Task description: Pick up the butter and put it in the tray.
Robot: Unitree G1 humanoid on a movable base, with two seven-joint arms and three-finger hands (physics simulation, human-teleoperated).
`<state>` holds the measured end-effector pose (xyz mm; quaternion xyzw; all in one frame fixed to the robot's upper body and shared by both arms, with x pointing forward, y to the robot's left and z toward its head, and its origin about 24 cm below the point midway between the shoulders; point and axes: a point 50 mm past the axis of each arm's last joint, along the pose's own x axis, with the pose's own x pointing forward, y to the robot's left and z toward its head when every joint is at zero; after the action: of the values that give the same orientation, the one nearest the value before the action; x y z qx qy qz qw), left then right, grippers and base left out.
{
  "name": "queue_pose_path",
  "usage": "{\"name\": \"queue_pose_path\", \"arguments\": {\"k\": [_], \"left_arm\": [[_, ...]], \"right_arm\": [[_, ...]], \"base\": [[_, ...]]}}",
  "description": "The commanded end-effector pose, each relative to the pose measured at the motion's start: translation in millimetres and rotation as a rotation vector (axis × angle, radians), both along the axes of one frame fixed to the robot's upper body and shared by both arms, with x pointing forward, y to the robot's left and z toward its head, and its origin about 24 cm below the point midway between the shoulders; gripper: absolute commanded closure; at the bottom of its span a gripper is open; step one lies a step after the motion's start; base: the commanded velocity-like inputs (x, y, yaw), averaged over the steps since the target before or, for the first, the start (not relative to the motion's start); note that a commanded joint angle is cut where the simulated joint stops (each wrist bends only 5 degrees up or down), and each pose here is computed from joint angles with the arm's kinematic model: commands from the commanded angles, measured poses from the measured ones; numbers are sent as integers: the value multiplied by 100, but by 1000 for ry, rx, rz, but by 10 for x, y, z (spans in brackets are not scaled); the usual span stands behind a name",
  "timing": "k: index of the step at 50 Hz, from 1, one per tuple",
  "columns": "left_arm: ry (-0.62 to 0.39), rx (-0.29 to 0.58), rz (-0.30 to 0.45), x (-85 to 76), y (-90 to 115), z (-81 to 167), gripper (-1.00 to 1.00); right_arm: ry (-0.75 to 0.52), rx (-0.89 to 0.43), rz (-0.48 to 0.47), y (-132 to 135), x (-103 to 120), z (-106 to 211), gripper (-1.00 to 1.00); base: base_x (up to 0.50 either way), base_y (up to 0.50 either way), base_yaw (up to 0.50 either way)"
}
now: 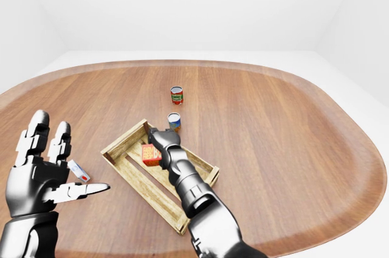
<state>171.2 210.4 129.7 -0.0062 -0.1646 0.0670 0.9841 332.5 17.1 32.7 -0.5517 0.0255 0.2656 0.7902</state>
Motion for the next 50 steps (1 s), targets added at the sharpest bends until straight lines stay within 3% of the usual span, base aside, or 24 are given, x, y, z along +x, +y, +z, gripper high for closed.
{"name": "queue_pose_path", "arguments": {"k": [1,24,50], "left_arm": [[-4,-4,3,-7,14,4,-100],[-9,-5,5,-7,30,13,-100],[-2,-5,2,-3,19,-2,-100]], "right_arm": [[3,11,-33,10,-7,-64,100],[95,-1,-103,-133,-93,-331,100],[131,9,-116,-146,-139,-402,100]], "base": [[0,0,0],[0,0,0],[0,0,0]]}}
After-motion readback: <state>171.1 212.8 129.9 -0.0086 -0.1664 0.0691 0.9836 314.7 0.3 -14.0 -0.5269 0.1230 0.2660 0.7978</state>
